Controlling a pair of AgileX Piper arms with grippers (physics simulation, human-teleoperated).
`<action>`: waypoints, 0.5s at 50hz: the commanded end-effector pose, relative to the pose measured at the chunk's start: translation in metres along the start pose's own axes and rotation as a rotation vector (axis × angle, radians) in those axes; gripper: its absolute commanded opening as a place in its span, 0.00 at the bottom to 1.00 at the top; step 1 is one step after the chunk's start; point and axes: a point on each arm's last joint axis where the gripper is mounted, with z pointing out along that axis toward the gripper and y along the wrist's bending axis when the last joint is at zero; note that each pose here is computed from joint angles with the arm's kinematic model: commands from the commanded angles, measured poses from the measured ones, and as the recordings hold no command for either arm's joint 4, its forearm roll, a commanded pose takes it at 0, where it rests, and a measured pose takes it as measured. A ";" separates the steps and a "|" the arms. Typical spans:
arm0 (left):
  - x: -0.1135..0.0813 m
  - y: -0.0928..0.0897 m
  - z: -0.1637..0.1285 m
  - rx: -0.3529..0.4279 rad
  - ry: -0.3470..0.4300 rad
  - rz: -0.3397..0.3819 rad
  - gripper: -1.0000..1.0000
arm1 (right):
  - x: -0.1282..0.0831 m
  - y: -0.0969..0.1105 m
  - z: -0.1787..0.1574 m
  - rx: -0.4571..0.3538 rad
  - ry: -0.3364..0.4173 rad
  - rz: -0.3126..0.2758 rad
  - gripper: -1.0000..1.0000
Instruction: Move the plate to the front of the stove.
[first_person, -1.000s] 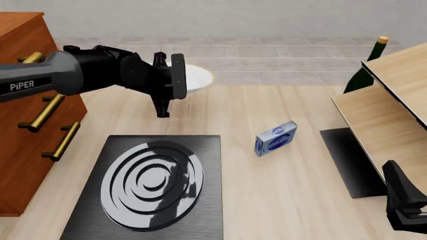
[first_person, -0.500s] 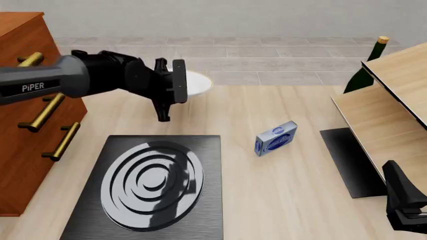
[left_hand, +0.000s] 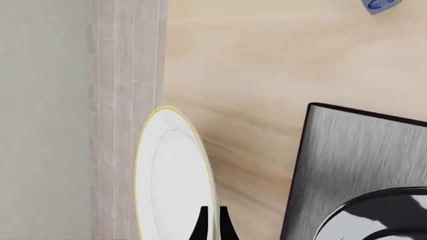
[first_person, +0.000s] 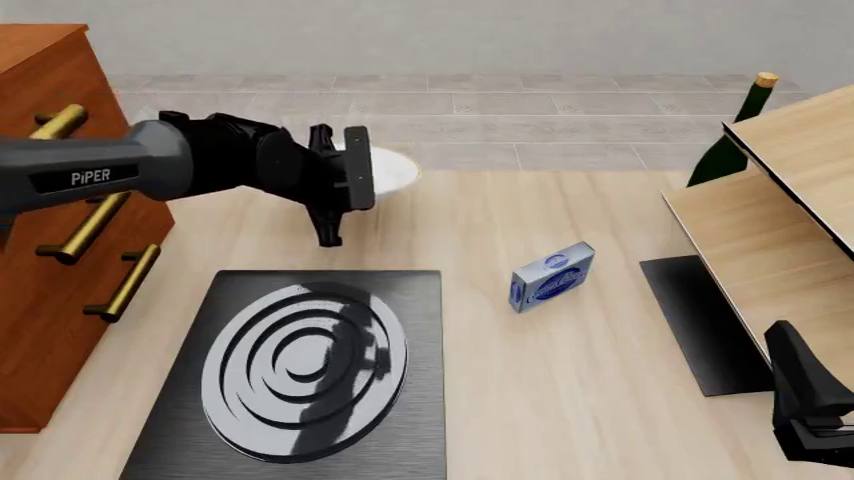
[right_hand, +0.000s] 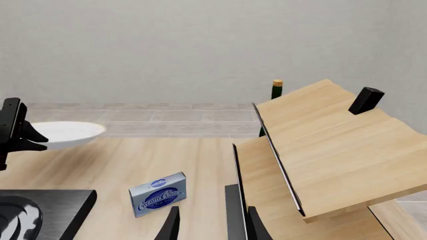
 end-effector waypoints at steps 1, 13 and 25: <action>0.004 0.003 0.007 -0.016 0.005 -0.002 0.00 | 0.000 0.000 0.000 0.000 0.000 0.000 1.00; 0.010 -0.002 0.014 -0.008 0.014 -0.006 0.00 | 0.000 0.000 0.000 0.000 0.000 0.000 1.00; 0.010 -0.001 0.015 -0.007 0.015 -0.012 0.00 | 0.000 0.000 0.000 0.000 0.000 0.000 1.00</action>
